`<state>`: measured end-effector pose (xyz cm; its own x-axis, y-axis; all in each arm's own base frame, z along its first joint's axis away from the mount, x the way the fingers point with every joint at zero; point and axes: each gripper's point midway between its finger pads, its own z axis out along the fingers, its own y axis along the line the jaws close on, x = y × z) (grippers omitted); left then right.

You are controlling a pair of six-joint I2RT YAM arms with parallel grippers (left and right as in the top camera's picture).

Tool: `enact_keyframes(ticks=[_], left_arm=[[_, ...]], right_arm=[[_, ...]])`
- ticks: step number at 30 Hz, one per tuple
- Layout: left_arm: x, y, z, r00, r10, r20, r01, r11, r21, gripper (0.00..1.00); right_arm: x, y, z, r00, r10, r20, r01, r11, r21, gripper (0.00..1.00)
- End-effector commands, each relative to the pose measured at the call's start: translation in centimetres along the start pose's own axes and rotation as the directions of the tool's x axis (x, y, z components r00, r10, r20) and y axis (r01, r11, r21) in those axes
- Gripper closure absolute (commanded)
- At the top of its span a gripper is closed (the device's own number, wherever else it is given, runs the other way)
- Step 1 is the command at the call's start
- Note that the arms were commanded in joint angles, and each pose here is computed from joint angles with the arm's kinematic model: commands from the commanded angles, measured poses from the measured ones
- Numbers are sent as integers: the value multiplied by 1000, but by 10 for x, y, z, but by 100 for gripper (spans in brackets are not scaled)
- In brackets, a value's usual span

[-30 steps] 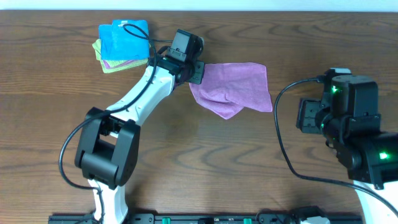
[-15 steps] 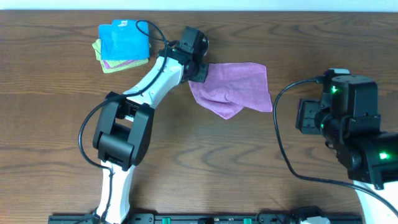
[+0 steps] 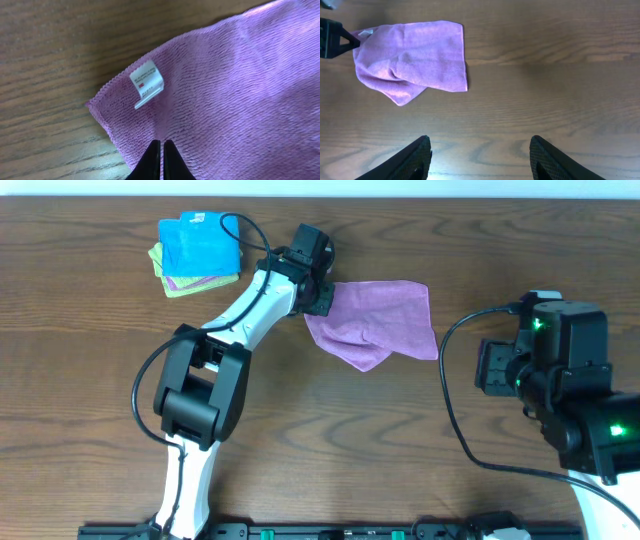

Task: Fold the cloth
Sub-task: 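Lower the left gripper and pinch the labeled corner of the cloth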

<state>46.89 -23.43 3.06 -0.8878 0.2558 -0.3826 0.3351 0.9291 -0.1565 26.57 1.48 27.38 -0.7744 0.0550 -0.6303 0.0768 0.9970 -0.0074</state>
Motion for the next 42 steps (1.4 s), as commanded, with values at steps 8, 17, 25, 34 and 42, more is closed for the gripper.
enact_keyframes(ticks=[8, 17, 25, 34, 42], left_arm=[[-2, 13, 4, 999, 33, -2, -33, 998, -52, 94], [4, 17, 18, 999, 38, -22, -40, 997, -69, 94], [2, 18, 26, 999, 53, -12, -54, 996, -68, 95], [-10, 30, 24, 990, 141, 27, -136, 980, -142, 94], [-22, 28, 24, 983, 170, 69, -159, 977, -145, 94]], right_arm=[[0, 1, -1, 1000, -8, 1, 8, 1000, -14, 36], [1, 2, -1, 1000, -24, 0, 24, 999, -22, 36], [2, 7, 9, 999, -29, -37, 28, 999, -36, 36], [1, 8, 16, 998, -34, -50, 32, 999, -37, 37], [-1, 9, 16, 998, -51, -40, 49, 998, -39, 36]])
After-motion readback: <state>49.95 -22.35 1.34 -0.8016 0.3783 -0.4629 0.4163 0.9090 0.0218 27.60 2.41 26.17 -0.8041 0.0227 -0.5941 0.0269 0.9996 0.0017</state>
